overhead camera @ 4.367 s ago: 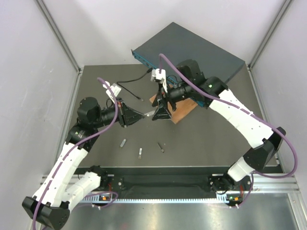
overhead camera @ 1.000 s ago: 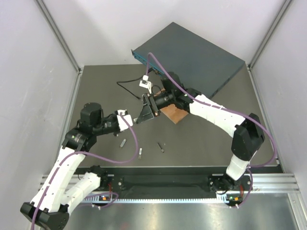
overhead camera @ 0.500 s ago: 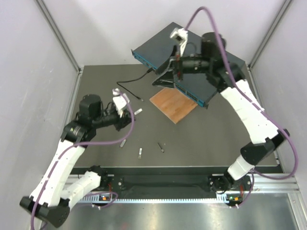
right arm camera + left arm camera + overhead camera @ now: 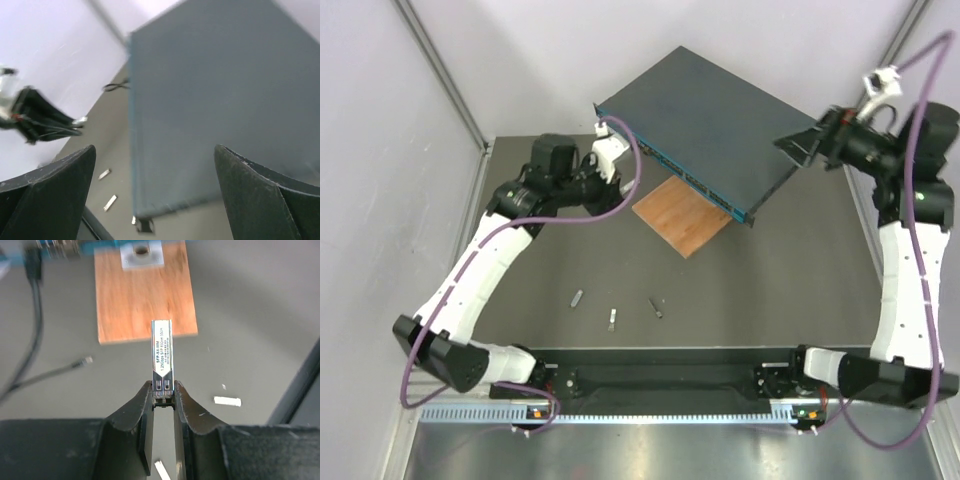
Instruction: Insert the plug into the switch port
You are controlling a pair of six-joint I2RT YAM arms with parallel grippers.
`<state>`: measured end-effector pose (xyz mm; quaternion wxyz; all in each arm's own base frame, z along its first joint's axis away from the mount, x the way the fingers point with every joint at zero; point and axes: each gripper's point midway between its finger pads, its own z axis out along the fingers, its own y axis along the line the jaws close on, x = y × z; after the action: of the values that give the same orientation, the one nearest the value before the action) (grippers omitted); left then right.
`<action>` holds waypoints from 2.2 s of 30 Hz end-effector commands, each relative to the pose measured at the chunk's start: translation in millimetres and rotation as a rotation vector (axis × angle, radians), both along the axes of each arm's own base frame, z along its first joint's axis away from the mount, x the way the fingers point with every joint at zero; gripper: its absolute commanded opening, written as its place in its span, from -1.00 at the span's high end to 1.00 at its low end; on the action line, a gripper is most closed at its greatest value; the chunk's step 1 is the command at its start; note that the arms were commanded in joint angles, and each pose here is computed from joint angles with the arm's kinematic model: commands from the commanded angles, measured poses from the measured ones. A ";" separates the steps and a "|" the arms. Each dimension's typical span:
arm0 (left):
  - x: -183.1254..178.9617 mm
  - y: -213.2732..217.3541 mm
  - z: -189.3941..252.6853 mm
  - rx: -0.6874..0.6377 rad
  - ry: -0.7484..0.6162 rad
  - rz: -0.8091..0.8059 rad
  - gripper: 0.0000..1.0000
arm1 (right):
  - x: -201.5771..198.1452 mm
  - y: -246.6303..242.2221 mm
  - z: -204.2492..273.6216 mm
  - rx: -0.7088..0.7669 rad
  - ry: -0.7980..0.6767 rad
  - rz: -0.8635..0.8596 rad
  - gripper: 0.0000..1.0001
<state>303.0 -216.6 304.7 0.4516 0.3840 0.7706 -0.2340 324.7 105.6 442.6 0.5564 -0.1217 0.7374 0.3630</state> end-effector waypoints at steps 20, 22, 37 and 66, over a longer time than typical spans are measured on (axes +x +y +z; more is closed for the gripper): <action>56.6 -22.2 20.0 0.011 -0.054 0.114 1.00 | 9.4 -58.8 -115.5 0.368 0.334 -0.171 -0.99; 57.8 -21.8 18.2 0.012 -0.055 0.117 1.00 | 11.8 -55.7 -114.7 0.393 0.315 -0.145 -0.99; 76.4 -35.7 7.5 0.057 -0.065 0.156 1.00 | 29.6 -26.9 -109.8 0.463 0.288 -0.025 -0.58; 110.2 -41.4 14.7 0.056 -0.095 0.271 1.00 | 24.6 -10.0 -117.7 0.432 0.302 0.010 1.00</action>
<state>403.2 -253.7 286.5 0.4579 0.3172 0.8209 -0.1259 355.1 73.2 305.2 0.4013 0.1583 0.7254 0.5364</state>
